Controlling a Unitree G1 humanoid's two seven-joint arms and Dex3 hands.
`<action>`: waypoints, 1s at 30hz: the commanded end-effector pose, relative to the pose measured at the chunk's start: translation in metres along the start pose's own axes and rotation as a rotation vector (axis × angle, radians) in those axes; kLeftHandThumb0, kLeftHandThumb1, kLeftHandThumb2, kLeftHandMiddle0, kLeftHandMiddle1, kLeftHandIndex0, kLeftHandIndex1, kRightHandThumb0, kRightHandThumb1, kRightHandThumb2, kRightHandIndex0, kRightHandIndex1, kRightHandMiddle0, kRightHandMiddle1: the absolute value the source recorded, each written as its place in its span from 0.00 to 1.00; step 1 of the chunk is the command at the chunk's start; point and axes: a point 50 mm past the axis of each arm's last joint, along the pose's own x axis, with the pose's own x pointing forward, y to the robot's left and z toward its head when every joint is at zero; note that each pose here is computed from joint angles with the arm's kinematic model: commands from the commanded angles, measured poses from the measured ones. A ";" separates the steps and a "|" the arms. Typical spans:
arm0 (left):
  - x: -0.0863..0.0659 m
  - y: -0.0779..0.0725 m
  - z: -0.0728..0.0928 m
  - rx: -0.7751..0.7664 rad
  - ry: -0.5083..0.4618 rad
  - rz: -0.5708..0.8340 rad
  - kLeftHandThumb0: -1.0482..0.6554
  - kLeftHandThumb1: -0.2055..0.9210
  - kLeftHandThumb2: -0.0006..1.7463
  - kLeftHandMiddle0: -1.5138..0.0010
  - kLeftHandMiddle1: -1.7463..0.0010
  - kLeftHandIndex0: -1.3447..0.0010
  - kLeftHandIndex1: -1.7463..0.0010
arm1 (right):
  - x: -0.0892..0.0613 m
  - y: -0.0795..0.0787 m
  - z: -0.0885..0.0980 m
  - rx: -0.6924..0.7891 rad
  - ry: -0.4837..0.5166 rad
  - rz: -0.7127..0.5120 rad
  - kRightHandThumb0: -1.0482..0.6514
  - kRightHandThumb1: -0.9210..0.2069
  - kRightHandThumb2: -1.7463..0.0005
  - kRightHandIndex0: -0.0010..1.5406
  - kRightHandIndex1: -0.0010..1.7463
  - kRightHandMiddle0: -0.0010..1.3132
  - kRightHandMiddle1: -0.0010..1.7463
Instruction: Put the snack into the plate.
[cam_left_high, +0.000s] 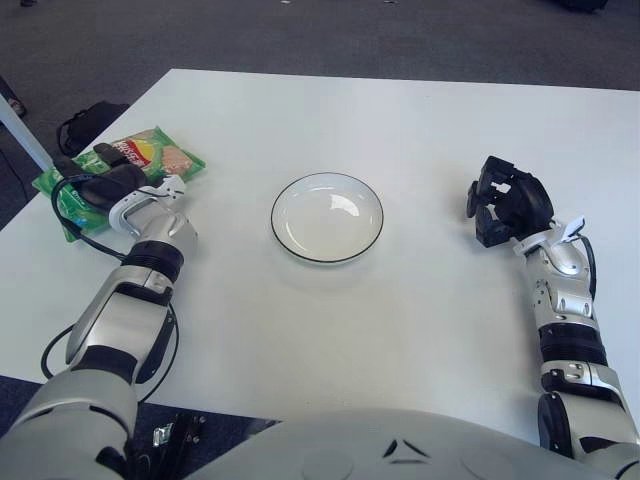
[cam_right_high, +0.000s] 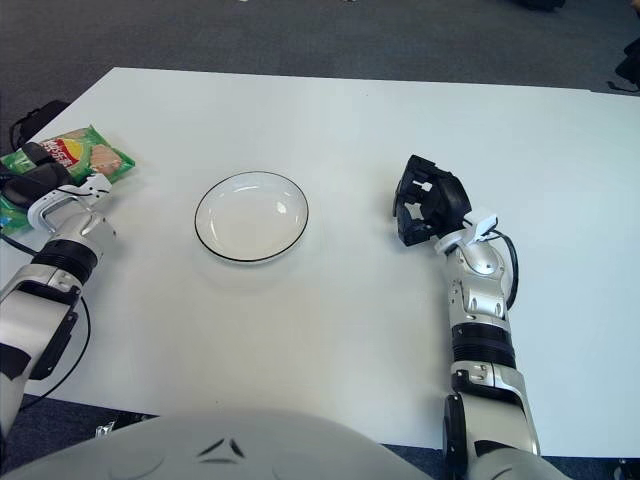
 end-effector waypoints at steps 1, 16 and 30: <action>0.005 0.006 0.001 -0.016 -0.012 -0.023 0.00 1.00 0.66 0.99 1.00 1.00 0.81 | -0.002 -0.001 0.001 0.024 -0.001 -0.005 0.61 0.90 0.00 0.60 0.94 0.56 1.00; 0.005 0.008 0.007 -0.267 -0.221 -0.076 0.00 1.00 0.60 0.99 0.19 1.00 0.80 | -0.003 0.001 0.002 0.032 0.003 0.008 0.61 0.91 0.00 0.60 0.94 0.56 1.00; 0.001 0.018 0.010 -0.614 -0.519 -0.212 0.00 1.00 0.53 1.00 0.00 1.00 0.71 | -0.004 0.002 0.002 0.056 0.026 0.016 0.61 0.92 0.00 0.62 0.91 0.57 1.00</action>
